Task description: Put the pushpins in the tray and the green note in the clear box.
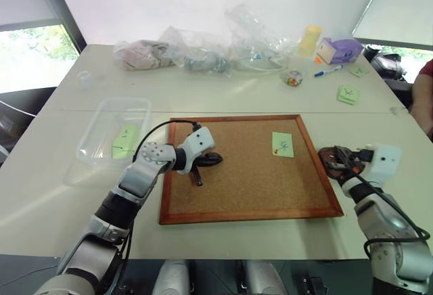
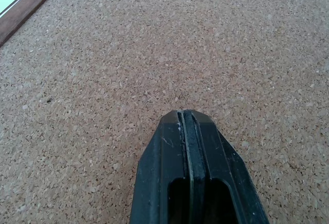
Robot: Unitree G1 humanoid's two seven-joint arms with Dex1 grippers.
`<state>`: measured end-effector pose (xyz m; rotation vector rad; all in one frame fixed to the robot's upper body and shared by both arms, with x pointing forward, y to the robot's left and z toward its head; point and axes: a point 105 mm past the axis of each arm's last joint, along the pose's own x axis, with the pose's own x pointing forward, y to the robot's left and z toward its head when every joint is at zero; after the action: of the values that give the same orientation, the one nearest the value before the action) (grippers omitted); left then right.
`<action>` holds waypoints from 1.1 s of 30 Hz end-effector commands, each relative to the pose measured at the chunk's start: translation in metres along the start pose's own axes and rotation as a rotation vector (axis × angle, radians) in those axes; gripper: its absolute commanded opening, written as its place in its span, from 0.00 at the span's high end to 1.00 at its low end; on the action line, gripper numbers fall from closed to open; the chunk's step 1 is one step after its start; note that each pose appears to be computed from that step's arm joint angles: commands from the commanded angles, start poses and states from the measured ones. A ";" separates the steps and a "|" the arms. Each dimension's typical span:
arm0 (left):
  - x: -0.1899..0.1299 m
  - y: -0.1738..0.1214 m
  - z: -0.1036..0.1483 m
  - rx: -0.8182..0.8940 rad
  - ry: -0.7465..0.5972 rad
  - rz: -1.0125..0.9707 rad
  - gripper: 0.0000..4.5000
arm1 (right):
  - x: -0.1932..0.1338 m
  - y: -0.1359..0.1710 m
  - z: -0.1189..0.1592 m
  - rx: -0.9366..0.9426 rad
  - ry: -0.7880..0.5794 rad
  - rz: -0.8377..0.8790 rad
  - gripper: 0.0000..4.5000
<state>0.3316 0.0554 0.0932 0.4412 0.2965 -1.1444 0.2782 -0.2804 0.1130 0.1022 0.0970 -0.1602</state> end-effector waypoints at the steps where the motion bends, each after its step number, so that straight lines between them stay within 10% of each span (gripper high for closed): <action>1: 0.006 -0.012 -0.008 -0.010 0.028 -0.056 1.00 | 0.004 -0.015 0.005 -0.025 0.008 -0.068 0.99; 4: 0.006 -0.013 -0.008 -0.009 0.028 -0.057 1.00 | 0.007 -0.018 0.003 -0.018 0.019 -0.090 0.99; 13: 0.005 -0.013 -0.009 -0.014 0.029 -0.049 1.00 | 0.010 -0.028 -0.001 0.017 0.050 -0.133 0.01; 33: 0.007 -0.013 -0.007 -0.013 0.020 -0.043 1.00 | 0.005 -0.033 -0.019 -0.110 0.210 -0.157 0.01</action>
<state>0.3308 0.0545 0.0936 0.4403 0.2935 -1.1455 0.2766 -0.3100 0.0866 0.0239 0.3244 -0.2955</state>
